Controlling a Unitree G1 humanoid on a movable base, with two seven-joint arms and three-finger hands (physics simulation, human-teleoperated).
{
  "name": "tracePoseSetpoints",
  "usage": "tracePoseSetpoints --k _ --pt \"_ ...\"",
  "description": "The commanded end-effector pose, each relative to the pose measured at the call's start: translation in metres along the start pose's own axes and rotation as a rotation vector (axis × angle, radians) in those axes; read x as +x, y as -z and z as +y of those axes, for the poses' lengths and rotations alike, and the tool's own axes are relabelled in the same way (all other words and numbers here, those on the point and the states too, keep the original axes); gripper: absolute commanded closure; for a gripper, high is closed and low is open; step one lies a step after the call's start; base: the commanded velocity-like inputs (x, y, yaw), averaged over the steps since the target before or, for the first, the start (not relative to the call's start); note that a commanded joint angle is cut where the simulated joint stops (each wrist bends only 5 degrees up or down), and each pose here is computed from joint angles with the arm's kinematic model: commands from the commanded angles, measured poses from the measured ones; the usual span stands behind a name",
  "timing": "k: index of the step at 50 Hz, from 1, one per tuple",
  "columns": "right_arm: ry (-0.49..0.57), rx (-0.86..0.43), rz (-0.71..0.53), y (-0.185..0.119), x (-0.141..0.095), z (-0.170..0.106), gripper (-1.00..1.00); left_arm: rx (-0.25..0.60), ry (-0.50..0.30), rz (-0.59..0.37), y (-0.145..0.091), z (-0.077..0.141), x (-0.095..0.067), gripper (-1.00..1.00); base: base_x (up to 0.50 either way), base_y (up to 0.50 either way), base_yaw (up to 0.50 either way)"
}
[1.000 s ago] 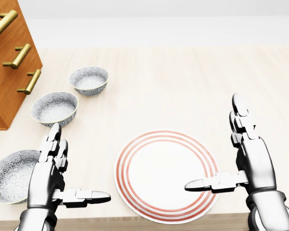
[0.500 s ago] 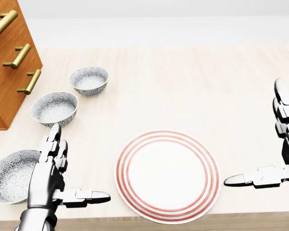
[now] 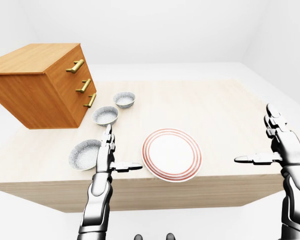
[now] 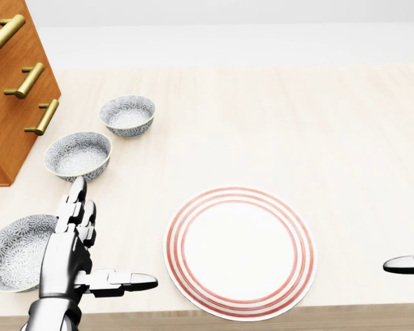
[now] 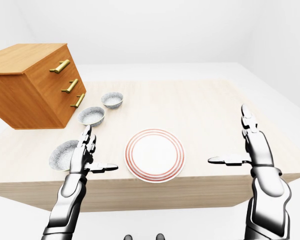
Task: Put the bowl in the middle on the plate.
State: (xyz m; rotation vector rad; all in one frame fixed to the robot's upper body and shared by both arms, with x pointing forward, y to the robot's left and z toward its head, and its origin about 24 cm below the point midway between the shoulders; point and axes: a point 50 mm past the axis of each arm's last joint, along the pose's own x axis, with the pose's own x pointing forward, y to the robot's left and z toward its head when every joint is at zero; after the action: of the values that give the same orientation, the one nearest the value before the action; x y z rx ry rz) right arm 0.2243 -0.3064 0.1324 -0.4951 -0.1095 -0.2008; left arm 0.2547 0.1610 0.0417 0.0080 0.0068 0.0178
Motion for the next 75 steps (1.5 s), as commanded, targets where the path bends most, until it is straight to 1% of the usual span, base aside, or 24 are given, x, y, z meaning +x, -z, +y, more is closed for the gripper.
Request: tracePoseSetpoints --k 1,4,10,15,18,23,26,30,35,44,45,46,52,61,64,67,75 --pt "0.06 -0.023 0.092 0.019 -0.011 -0.033 -1.0 0.001 -0.006 0.004 0.002 0.001 0.001 -1.0 0.0 0.0 0.0" --pt "0.078 -0.014 0.129 0.028 -0.014 -0.039 -1.0 0.0 -0.007 0.004 0.002 0.001 0.001 -1.0 0.0 0.0 0.0" --pt "0.102 0.016 0.183 0.042 -0.018 -0.042 -1.0 0.001 -0.007 0.004 0.001 0.001 0.001 -1.0 0.0 0.0 0.0" --pt "0.127 0.035 0.181 0.043 -0.018 -0.047 -1.0 0.002 -0.007 0.004 0.002 0.001 0.001 -1.0 0.0 0.0 0.0" --pt "0.147 0.042 0.19 0.045 -0.019 -0.047 -1.0 0.001 -0.007 0.005 0.004 0.002 0.002 -1.0 0.0 0.0 0.0" --pt "0.157 0.05 0.247 0.059 -0.021 -0.042 -1.0 0.001 -0.006 0.005 0.007 0.002 0.004 -1.0 0.0 0.0 0.0" --pt "0.154 0.049 0.239 0.057 -0.021 -0.042 -1.0 0.001 -0.006 0.006 0.01 0.003 0.006 -1.0 0.0 0.0 0.0" --pt "0.162 0.039 0.243 0.057 -0.02 -0.05 -1.0 0.001 -0.006 0.006 0.013 0.003 0.007 -1.0 0.0 0.0 0.0" --pt "0.192 0.027 0.253 0.057 -0.02 -0.065 -1.0 0.002 -0.006 0.005 0.008 0.002 0.005 -1.0 0.0 0.0 0.0" --pt "0.206 -0.003 0.214 0.045 -0.018 -0.077 -1.0 0.002 -0.006 0.005 0.007 0.002 0.003 -1.0 0.0 0.0 0.0" --pt "0.211 -0.007 0.205 0.043 -0.017 -0.079 -1.0 0.002 -0.006 0.006 0.007 0.002 0.003 -1.0 0.0 0.0 0.0" --pt "0.239 -0.029 0.205 0.041 -0.015 -0.083 -1.0 0.003 -0.007 0.006 0.007 0.002 0.004 -1.0 0.0 0.0 0.0" --pt "0.251 -0.056 0.126 0.02 -0.009 -0.095 -1.0 0.002 -0.006 0.006 0.006 0.002 0.003 -1.0 0.0 0.0 0.0" --pt "0.251 -0.044 0.116 0.019 -0.006 -0.091 -1.0 0.002 -0.006 0.006 0.003 0.001 0.001 -1.0 0.0 0.0 0.0" --pt "0.255 -0.049 0.065 0.008 -0.004 -0.093 -1.0 0.002 -0.005 0.005 0.004 0.001 0.002 -1.0 0.0 0.0 0.0" --pt "0.264 -0.048 0.053 0.005 -0.002 -0.092 -1.0 0.002 -0.004 0.005 0.004 0.001 0.002 -1.0 0.0 0.0 0.0" --pt "0.264 -0.048 0.052 0.005 -0.002 -0.092 -1.0 0.002 -0.004 0.005 0.004 0.001 0.002 -1.0 0.0 0.0 0.0"
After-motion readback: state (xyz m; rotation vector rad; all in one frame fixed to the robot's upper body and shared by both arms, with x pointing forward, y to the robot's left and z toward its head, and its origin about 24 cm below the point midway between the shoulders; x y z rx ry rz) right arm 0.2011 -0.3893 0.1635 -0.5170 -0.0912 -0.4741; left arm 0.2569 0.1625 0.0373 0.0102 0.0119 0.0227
